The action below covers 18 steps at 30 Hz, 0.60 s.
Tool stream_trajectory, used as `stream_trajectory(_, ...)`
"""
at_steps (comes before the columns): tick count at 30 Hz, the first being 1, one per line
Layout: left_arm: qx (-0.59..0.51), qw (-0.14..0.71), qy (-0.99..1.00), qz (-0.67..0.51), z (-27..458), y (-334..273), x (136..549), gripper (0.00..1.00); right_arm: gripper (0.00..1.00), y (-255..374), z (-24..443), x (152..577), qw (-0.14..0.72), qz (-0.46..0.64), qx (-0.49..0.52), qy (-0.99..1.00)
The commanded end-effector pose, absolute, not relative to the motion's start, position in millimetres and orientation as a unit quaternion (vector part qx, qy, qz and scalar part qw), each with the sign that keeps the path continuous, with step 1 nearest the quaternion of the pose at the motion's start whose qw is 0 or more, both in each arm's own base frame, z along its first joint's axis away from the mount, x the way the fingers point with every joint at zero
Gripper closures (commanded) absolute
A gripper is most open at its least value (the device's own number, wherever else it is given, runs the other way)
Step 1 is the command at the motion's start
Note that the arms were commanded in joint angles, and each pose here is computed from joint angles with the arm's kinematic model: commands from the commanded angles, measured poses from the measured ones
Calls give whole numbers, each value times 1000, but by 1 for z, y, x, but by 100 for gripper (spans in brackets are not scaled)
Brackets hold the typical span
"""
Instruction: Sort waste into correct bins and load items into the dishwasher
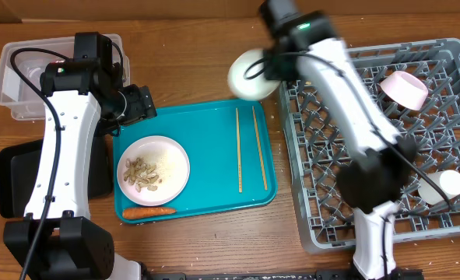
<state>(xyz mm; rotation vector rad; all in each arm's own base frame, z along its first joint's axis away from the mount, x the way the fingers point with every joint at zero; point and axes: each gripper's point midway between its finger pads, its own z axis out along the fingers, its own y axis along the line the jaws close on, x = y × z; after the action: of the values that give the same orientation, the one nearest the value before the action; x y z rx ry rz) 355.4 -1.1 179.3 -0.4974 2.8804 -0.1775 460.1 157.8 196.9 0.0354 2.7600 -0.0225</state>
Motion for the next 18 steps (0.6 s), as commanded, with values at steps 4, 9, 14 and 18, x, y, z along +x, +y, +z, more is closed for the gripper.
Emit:
stream_trajectory(4,-160,125,978,-47,190,4,357,12,96,0,317,423,321,-259,221,884)
stream_trajectory(9,-160,125,978,-47,190,4,357,12,96,-48,311,406,311,-345,302,832)
stream_trajectory(14,-160,125,978,-47,190,4,357,12,96,-63,282,402,297,-417,299,805)
stream_trajectory(18,-160,125,978,-47,190,4,357,12,96,-69,246,398,271,-461,269,801)
